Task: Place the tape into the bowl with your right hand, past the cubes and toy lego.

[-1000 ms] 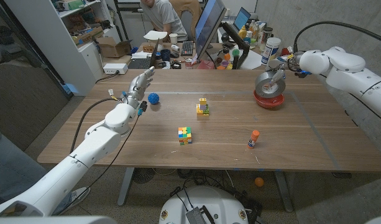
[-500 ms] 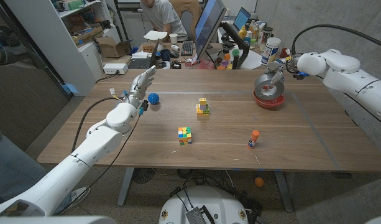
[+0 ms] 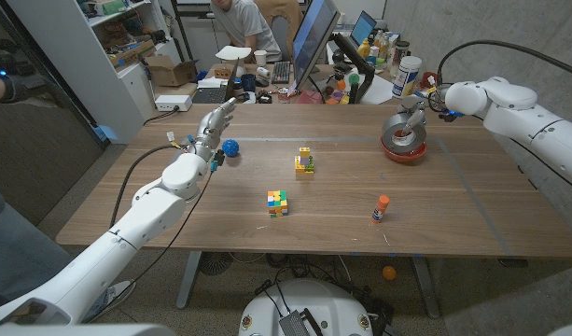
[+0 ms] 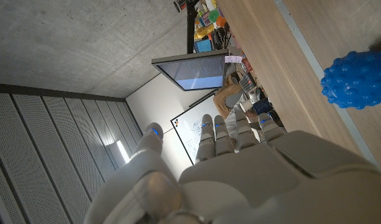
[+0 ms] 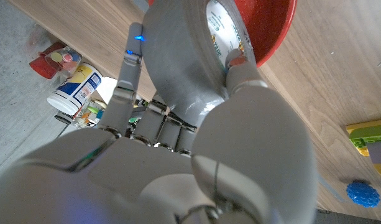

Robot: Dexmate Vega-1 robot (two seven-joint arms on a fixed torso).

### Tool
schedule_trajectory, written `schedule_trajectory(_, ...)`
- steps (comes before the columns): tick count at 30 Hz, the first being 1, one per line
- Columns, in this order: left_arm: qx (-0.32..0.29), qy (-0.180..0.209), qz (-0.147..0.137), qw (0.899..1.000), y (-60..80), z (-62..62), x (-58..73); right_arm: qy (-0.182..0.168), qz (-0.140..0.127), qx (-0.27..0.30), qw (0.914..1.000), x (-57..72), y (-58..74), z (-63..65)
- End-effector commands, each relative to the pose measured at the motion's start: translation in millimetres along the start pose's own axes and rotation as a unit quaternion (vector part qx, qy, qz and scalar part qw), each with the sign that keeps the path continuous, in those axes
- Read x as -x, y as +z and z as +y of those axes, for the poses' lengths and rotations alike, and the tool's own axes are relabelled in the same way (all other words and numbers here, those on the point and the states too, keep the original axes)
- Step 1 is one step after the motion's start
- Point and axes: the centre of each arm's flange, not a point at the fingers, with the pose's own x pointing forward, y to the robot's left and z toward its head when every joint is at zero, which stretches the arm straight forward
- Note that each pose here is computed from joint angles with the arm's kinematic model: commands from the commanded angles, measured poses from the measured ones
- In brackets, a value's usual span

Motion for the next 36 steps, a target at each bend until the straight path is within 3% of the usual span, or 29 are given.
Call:
schedule_trajectory(1, -0.001, -0.001, 0.001, 1.0, 0.5, -2.1, -1.1, 0.009, 0.001, -0.006, 0.9999, -1.9, -3.8, 10.1)
schedule_trajectory(10, 0.002, 0.002, 0.001, 1.0, 0.3, -2.2, -1.9, 0.016, -0.001, -0.01, 0.9998, -6.6, -3.6, 18.0)
schedule_trajectory(36, 0.001, -0.003, 0.003, 1.0, -0.2, -4.3, -3.2, 0.019, 0.001, -0.015, 0.9997, -17.1, -3.4, 19.8)
